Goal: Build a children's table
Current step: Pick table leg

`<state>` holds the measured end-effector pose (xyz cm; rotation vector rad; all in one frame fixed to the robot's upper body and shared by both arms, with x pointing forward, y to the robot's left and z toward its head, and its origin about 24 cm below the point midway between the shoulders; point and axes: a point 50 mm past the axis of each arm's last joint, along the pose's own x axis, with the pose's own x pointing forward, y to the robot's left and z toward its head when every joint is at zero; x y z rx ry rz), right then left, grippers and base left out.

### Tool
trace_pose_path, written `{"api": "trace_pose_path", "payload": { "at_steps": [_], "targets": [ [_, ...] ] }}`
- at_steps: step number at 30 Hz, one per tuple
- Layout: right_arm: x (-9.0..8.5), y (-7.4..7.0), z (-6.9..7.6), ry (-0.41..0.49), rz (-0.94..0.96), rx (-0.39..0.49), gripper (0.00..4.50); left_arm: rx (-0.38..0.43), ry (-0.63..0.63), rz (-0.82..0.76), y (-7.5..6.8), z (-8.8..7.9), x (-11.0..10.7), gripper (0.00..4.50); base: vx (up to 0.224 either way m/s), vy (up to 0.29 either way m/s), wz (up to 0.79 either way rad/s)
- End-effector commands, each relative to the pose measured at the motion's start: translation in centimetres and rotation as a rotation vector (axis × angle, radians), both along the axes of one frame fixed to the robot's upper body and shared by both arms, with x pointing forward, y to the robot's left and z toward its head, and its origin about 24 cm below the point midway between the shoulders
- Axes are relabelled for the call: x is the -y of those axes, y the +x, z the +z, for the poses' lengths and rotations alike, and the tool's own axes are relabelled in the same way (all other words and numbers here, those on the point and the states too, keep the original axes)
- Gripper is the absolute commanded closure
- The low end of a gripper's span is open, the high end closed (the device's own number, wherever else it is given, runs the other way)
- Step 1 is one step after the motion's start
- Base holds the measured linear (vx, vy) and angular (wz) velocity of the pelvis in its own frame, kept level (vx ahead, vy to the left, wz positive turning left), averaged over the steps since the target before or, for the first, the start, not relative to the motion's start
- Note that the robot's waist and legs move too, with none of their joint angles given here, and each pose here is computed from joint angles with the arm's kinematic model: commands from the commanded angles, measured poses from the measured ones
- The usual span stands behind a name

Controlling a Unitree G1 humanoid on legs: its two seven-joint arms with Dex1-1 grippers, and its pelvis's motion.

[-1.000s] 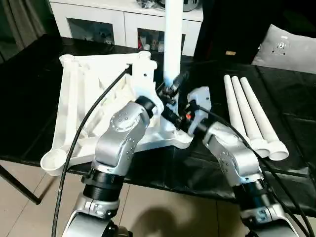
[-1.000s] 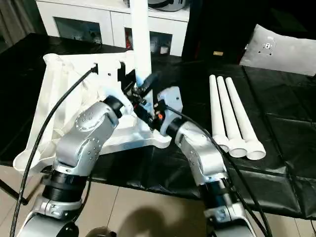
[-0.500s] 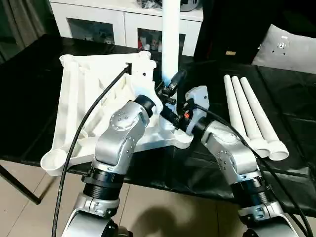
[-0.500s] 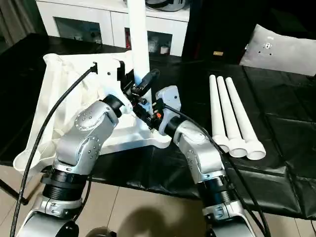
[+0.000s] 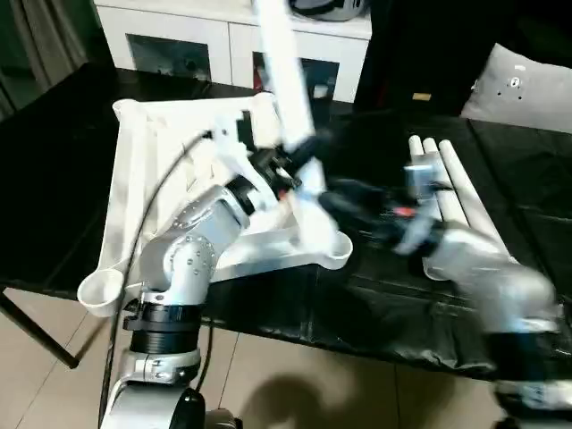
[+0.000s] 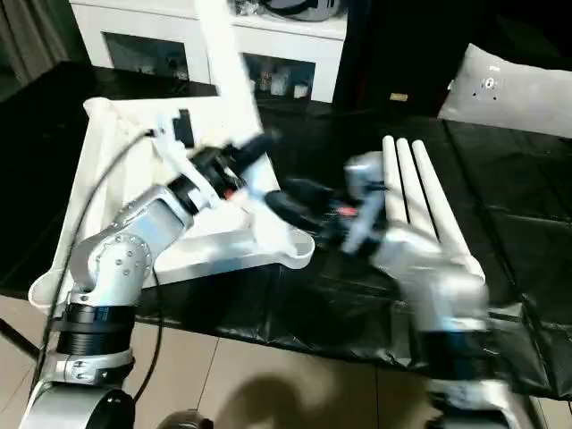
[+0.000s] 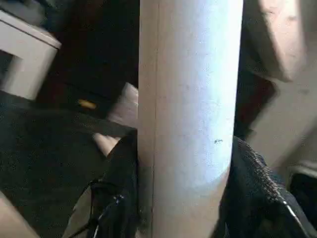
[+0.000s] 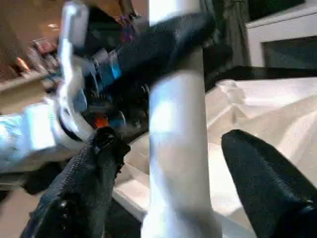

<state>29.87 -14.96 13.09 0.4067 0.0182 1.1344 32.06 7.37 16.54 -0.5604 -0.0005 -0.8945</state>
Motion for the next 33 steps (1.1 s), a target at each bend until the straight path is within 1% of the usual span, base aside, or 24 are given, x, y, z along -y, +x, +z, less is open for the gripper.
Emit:
{"api": "trace_pose_path", "payload": {
  "at_steps": [1, 4, 8, 10, 11, 14, 16, 19, 23, 24, 25, 27, 29, 30, 31, 33],
  "targets": [
    [0.9, -0.4, 0.8, 0.042, 0.019, 0.012, 0.52, 0.033, -0.03, -0.079, -0.7, 1.0, 0.2, 2.64, 0.0, 0.0, 0.0],
    [1.5, -0.6, 0.9, 0.042, 0.039, -0.011, 0.25, 0.045, -0.051, -0.163, -1.1, 1.6, -0.1, 2.64, 0.0, 0.0, 0.0],
    [1.4, -0.7, 1.1, 0.017, 0.064, -0.01, 0.01, 0.074, -0.055, -0.216, -1.4, 2.2, -0.4, 2.64, 0.0, 0.0, 0.0],
    [0.8, -0.7, 1.3, -0.036, 0.092, 0.001, 0.01, 0.105, 0.002, -0.219, -1.4, 2.2, -0.6, 2.64, 0.0, 0.0, 0.0],
    [0.4, -0.5, 1.2, -0.093, 0.098, -0.004, 0.01, 0.155, 0.071, -0.237, -1.6, 2.2, -0.5, 2.64, 0.0, 0.0, 0.0],
    [0.3, 0.1, 0.9, -0.155, 0.061, -0.006, 0.0, 0.212, 0.127, -0.242, -1.9, 2.3, -0.2, 2.64, 0.0, 0.0, 0.0],
    [0.2, 0.2, 0.9, -0.18, 0.055, -0.007, 0.0, 0.231, 0.145, -0.239, -2.0, 2.4, 0.0, 2.64, 0.0, 0.0, 0.0],
    [-0.5, -0.2, 0.7, -0.224, 0.114, 0.009, 0.0, 0.253, 0.183, -0.265, -2.5, 2.3, 0.5, 2.64, 0.0, 0.0, 0.0],
    [-0.9, -0.4, 0.5, -0.25, 0.131, 0.017, 0.0, 0.266, 0.209, -0.273, -2.6, 2.2, 0.7, 2.64, 0.0, 0.0, 0.0],
    [-1.0, -0.4, 0.4, -0.25, 0.132, 0.017, 0.17, 0.275, 0.226, -0.272, -2.6, 2.1, 0.8, 2.64, 0.0, 0.0, 0.0],
    [-1.1, -0.4, 0.4, -0.246, 0.137, 0.014, 0.17, 0.283, 0.241, -0.274, -2.6, 2.0, 0.9, 2.64, 0.0, 0.0, 0.0],
    [-1.2, -0.4, 0.4, -0.243, 0.141, 0.013, 0.35, 0.289, 0.251, -0.275, -2.7, 2.0, 1.0, 2.64, 0.0, 0.0, 0.0],
    [-1.6, -0.6, 0.2, -0.244, 0.158, 0.008, 0.62, 0.307, 0.275, -0.269, -2.7, 1.9, 1.5, 2.64, 0.0, 0.0, 0.0],
    [-1.7, -0.6, 0.1, -0.245, 0.16, 0.007, 0.62, 0.309, 0.28, -0.268, -2.7, 1.9, 1.6, 2.64, 0.0, 0.0, 0.0],
    [-1.9, -0.6, 0.1, -0.242, 0.164, 0.005, 0.79, 0.315, 0.294, -0.273, -2.8, 1.8, 1.7, 2.64, 0.0, 0.0, 0.0],
    [-2.0, -0.7, -0.1, -0.241, 0.172, -0.003, 0.94, 0.322, 0.308, -0.278, -2.8, 1.7, 1.9, 2.64, 0.0, 0.0, 0.0]
  ]
}}
